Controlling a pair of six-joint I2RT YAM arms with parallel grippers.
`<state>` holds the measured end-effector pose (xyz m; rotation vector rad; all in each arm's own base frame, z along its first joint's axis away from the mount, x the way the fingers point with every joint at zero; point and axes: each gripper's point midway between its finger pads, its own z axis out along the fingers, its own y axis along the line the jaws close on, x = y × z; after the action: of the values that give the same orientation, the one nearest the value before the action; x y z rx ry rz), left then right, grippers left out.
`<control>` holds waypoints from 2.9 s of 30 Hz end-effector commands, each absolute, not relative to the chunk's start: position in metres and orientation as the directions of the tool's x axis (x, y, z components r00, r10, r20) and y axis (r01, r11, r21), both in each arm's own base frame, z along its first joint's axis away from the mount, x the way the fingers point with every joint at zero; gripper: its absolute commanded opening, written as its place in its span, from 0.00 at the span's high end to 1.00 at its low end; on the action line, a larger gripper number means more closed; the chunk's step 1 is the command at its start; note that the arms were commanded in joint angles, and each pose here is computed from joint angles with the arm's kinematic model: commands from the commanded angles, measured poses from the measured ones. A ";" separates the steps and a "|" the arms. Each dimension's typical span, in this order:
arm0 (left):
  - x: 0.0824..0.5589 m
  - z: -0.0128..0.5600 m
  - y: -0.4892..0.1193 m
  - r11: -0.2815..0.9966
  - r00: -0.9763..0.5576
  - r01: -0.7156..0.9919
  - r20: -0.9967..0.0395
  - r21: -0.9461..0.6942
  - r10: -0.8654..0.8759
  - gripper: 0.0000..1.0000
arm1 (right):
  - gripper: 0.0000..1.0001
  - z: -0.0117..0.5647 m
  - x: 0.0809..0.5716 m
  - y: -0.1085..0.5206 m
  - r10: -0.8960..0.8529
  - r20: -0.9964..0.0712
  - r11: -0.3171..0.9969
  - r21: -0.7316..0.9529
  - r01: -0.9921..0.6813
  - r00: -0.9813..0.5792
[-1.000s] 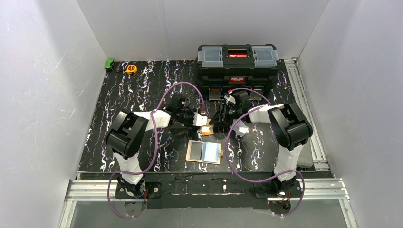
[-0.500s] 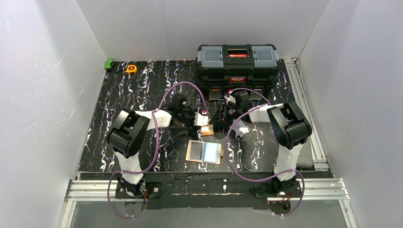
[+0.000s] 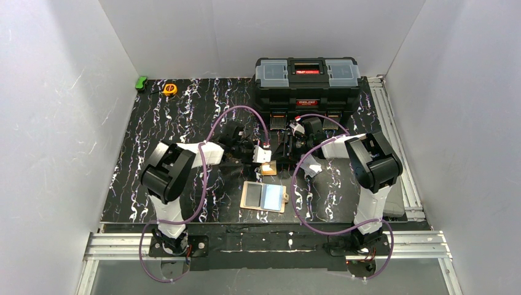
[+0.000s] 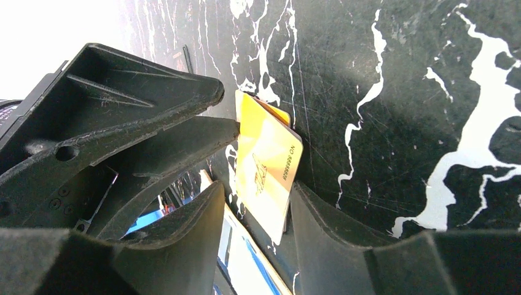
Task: Put the credit cards into the card holder
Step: Pick up the credit card from the center of the board.
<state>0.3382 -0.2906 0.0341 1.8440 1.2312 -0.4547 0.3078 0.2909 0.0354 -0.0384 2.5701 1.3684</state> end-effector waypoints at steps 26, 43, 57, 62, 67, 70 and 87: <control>0.322 0.029 -0.310 -0.196 0.441 0.895 -0.722 0.402 0.534 0.60 | 0.50 0.038 0.302 0.273 0.105 -0.278 0.611 0.776 -0.158 -0.955; 0.319 0.027 -0.307 -0.201 0.443 0.894 -0.717 0.401 0.538 0.60 | 0.58 0.063 0.299 0.281 0.086 -0.316 0.538 0.813 -0.223 -0.945; 0.319 0.027 -0.307 -0.197 0.441 0.894 -0.718 0.402 0.538 0.61 | 0.61 0.081 0.296 0.292 0.076 -0.316 0.434 0.865 -0.254 -0.946; 0.319 0.028 -0.307 -0.194 0.440 0.895 -0.719 0.403 0.538 0.61 | 0.60 0.081 0.295 0.298 0.076 -0.288 0.389 0.890 -0.238 -0.954; 0.319 0.027 -0.307 -0.191 0.438 0.896 -0.721 0.401 0.538 0.61 | 0.58 0.070 0.294 0.304 0.059 -0.241 0.370 0.907 -0.204 -0.969; 0.318 0.026 -0.307 -0.189 0.435 0.897 -0.721 0.400 0.539 0.61 | 0.57 0.064 0.292 0.307 0.048 -0.228 0.370 0.908 -0.195 -0.972; 0.339 0.050 -0.301 -0.093 0.373 0.914 -0.726 0.396 0.577 0.53 | 0.99 0.058 0.291 0.300 0.027 -0.275 0.472 0.851 -0.230 -0.961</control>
<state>0.3341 -0.3060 0.0332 1.8302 1.2303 -0.4893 0.2806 0.2964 0.0314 -0.0600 2.5574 1.5181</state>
